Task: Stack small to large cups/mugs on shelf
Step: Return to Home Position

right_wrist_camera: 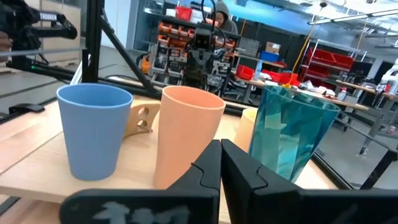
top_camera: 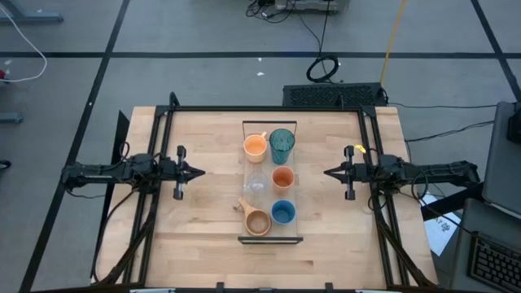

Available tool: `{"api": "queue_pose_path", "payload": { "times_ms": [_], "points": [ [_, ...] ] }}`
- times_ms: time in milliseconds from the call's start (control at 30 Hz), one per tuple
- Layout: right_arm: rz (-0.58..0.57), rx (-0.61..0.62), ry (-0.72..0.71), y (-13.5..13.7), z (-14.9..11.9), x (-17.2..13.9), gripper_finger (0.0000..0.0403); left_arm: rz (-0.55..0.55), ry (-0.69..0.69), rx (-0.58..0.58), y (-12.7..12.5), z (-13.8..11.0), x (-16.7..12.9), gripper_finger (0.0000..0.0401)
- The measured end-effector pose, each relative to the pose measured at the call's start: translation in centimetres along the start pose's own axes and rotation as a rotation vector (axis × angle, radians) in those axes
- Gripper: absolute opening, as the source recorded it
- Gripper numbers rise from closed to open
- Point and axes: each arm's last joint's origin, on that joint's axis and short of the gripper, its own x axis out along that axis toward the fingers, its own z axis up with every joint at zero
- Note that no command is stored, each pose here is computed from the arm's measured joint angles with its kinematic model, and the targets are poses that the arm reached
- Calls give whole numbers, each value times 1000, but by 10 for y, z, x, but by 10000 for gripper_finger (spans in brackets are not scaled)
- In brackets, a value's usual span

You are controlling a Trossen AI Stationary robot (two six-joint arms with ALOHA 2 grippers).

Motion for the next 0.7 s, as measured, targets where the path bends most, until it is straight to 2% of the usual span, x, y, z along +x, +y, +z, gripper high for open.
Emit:
{"api": "queue_pose_path", "payload": {
  "times_ms": [700],
  "points": [
    [6, 55, 5, 0, -3, -10, 0, -1, -1, -11, 0, 0, 0, 6]
  ]
}}
